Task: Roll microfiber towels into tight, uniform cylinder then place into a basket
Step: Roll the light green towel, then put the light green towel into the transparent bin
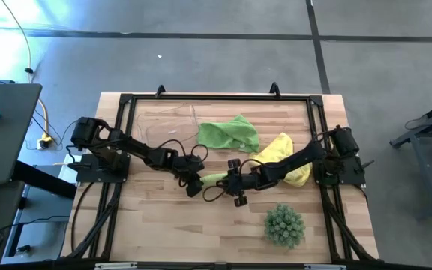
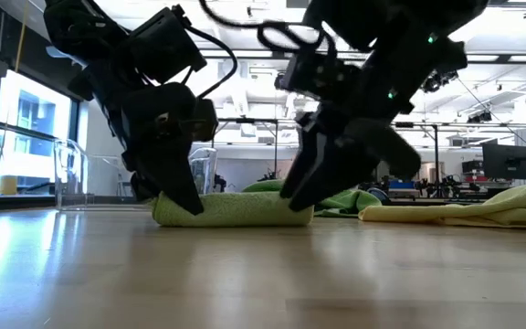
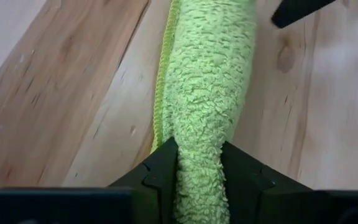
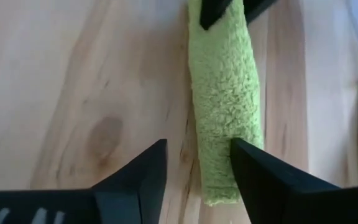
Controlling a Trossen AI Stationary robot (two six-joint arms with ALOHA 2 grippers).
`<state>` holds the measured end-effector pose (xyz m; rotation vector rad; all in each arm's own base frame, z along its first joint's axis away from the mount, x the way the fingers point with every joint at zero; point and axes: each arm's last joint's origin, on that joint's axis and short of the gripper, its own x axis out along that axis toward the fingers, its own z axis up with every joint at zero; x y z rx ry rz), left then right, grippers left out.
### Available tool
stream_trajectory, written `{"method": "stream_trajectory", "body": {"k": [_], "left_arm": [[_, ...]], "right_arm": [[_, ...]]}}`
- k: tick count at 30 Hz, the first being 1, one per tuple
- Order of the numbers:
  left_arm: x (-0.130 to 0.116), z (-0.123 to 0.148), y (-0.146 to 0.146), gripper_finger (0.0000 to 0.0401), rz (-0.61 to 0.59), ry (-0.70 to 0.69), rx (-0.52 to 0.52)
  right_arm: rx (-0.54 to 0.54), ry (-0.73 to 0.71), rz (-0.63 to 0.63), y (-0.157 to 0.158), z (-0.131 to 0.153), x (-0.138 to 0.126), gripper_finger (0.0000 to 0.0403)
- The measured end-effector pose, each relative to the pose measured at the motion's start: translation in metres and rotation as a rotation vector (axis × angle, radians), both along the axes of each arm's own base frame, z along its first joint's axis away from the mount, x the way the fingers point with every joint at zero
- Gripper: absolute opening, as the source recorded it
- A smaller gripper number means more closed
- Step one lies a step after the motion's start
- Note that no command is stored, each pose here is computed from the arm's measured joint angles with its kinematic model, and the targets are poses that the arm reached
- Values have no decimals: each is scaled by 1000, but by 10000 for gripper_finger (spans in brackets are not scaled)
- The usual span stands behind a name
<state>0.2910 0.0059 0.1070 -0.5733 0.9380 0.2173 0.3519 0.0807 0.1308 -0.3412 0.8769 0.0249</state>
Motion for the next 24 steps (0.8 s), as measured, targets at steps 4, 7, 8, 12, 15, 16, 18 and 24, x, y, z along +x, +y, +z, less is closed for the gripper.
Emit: {"method": "stream_trajectory", "body": {"k": [4, 7, 8, 12, 15, 16, 18, 24], "left_arm": [[2, 2, -1, 107, -41, -6, 32], [4, 7, -1, 112, -92, -7, 68], [5, 9, -1, 114, -111, -3, 82], [5, 26, 1, 123, -168, 28, 180], [2, 42, 3, 130, -193, 92, 277], [2, 47, 2, 133, -197, 100, 303], [0, 54, 1, 137, -204, 121, 345], [4, 70, -12, 146, -218, 77, 417]], "right_arm": [[70, 31, -51, -11, -10, 3, 178], [128, 49, -85, -16, -15, 5, 176], [144, 52, -98, -18, -16, 6, 174], [211, 68, -139, -22, -17, 6, 167], [276, 73, -171, -25, -18, 6, 166], [301, 75, -183, -26, -18, 6, 166], [346, 78, -213, -28, -18, 7, 165], [441, 79, -310, -36, -18, 8, 165]]}}
